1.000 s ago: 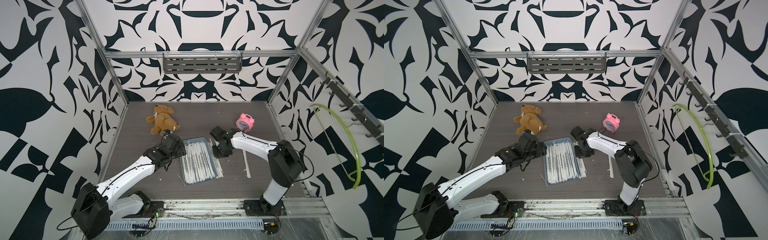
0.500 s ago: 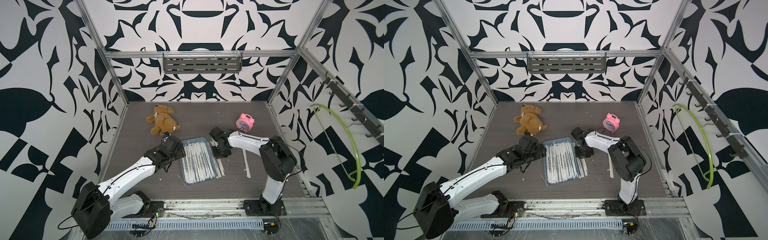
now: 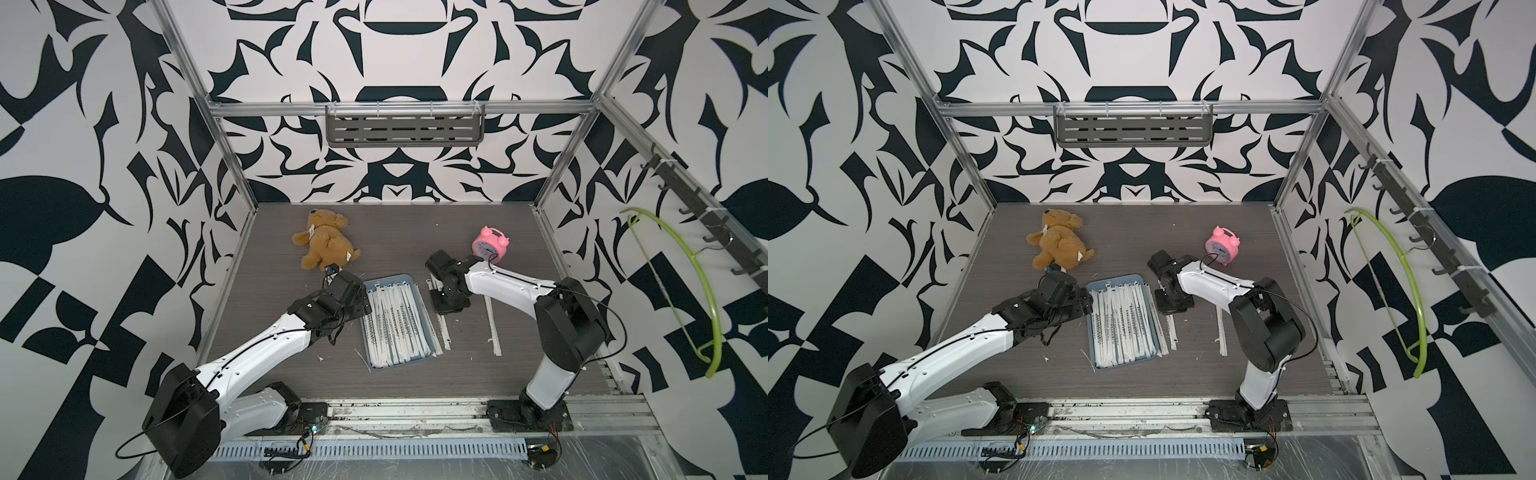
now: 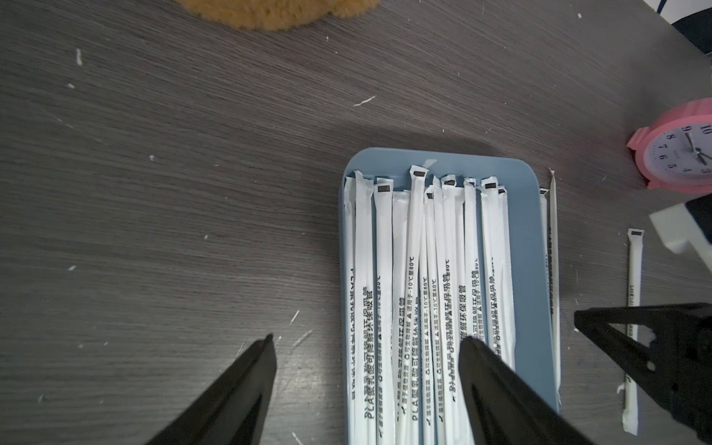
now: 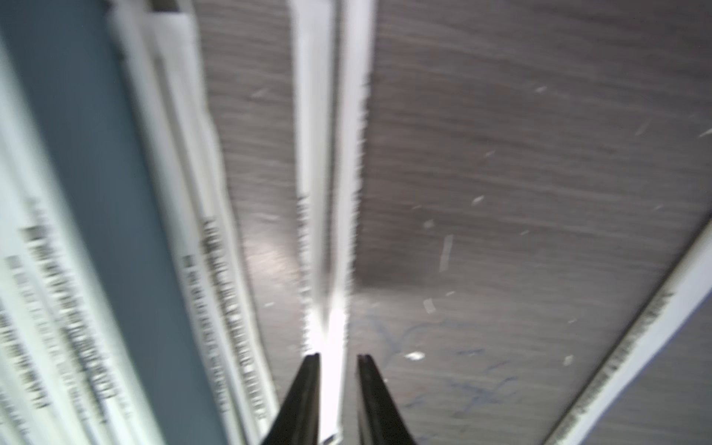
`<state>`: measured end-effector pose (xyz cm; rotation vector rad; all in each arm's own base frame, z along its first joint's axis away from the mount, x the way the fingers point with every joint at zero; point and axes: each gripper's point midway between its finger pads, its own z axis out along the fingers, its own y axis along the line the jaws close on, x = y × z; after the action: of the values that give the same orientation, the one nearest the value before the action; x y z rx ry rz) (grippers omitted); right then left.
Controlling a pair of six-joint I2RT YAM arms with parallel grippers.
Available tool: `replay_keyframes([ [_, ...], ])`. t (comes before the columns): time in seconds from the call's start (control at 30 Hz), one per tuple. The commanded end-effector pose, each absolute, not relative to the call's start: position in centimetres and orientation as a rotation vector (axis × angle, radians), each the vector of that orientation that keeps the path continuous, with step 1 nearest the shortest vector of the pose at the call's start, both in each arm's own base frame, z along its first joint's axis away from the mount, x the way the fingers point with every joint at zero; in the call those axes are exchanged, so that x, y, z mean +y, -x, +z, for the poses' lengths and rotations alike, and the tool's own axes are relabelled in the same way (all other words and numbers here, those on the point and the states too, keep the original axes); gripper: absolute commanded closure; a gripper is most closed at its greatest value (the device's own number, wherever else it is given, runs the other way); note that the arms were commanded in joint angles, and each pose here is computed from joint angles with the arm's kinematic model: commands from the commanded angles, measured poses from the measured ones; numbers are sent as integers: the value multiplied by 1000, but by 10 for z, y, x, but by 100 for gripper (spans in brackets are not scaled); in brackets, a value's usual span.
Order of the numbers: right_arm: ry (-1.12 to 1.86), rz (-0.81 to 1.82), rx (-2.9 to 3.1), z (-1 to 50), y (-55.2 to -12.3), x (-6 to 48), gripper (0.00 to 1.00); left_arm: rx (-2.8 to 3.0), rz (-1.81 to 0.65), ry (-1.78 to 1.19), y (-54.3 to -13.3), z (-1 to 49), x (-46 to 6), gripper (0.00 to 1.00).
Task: Put the straws into the storage box
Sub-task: Pick up the straw from the center of the board.
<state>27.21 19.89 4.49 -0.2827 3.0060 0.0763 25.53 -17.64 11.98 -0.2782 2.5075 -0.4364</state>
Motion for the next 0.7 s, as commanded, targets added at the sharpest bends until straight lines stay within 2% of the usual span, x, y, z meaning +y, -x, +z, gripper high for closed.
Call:
replay_keyframes([
  [0.0, 282, 62, 2984, 49, -274, 211, 83, 2519, -425, 272, -254, 119, -176, 18],
  [0.23, 298, 1, 2975, 41, -281, 208, 77, 2520, -419, 263, -252, 120, -174, 18],
  [0.47, 337, -75, 2995, 20, -285, 202, 77, 2512, -437, 278, -252, 118, -175, 18],
  [0.67, 309, -57, 2968, 33, -286, 202, 93, 2517, -426, 275, -250, 118, -173, 18],
])
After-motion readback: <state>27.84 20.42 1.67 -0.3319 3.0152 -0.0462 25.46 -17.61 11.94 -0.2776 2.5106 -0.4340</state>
